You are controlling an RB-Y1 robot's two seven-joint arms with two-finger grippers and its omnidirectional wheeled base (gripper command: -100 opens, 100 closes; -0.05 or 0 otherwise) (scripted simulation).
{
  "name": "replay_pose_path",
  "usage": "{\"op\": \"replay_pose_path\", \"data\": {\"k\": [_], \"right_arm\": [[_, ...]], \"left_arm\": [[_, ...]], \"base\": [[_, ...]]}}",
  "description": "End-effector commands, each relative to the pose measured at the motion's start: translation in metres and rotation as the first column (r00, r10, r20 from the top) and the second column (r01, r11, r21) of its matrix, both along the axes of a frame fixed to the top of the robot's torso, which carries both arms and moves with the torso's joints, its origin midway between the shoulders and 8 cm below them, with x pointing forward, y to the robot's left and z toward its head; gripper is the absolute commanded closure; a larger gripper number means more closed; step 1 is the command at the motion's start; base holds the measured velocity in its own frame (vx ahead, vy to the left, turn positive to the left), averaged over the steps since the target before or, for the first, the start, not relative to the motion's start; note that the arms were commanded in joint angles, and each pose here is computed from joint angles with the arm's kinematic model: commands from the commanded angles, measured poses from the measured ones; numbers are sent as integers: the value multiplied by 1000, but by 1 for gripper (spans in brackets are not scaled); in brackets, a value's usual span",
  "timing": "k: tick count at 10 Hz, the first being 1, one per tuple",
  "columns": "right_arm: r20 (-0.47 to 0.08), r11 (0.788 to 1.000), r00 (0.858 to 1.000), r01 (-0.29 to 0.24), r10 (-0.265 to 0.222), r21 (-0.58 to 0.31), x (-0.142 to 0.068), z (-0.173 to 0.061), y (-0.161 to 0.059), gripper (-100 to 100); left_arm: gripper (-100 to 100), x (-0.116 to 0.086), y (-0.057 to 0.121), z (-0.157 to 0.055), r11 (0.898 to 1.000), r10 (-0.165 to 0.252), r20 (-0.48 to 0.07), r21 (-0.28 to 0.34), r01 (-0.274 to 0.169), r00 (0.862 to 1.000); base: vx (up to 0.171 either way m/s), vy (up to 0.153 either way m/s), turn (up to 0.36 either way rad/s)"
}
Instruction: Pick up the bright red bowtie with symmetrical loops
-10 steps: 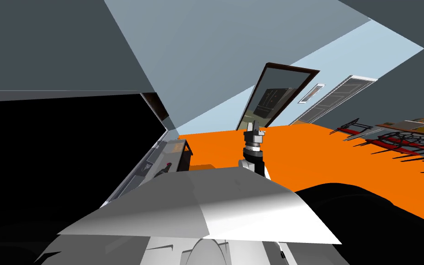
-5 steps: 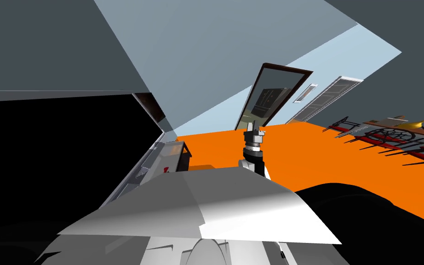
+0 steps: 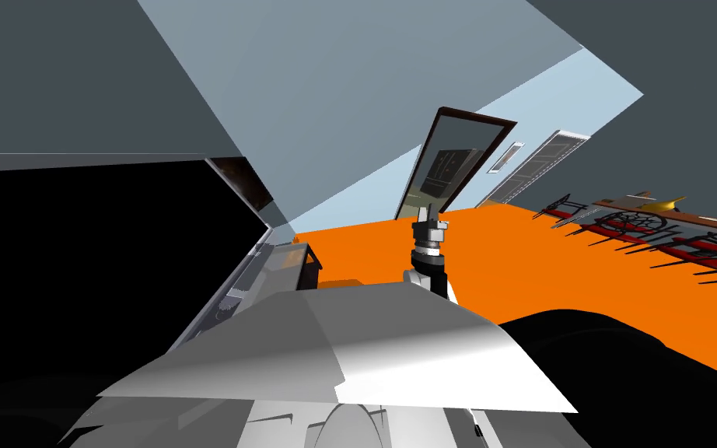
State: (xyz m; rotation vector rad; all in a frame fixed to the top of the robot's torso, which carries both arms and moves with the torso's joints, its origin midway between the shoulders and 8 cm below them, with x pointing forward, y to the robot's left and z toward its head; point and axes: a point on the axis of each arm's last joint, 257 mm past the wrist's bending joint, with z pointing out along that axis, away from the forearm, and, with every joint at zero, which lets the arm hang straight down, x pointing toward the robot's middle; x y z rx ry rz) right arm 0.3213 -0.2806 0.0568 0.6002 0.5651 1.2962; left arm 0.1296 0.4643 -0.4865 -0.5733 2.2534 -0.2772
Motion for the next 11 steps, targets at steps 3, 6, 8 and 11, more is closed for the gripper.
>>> {"op": "replay_pose_path", "data": {"k": [3, 6, 8, 11], "right_arm": [[0, 1000, 1000, 0, 0, 0, 0, 0, 0, 0], [0, 1000, 1000, 0, 0, 0, 0, 0, 0, 0], [0, 1000, 1000, 0, 0, 0, 0, 0, 0, 0], [0, 1000, 1000, 0, 0, 0, 0, 0, 0, 0]], "left_arm": [[-100, -36, 14, -18, 1000, -21, -87, 20, 22, 996], [-100, -64, 25, -30, 999, -24, -153, 33, 29, 988], [-100, -75, 28, -35, 998, -46, -185, 33, 52, 982], [-100, -103, 40, -43, 998, -42, -248, 41, 54, 968]], "base": [[43, 6, -45], [60, 13, -63], [40, 12, -36], [65, 11, -64]]}}
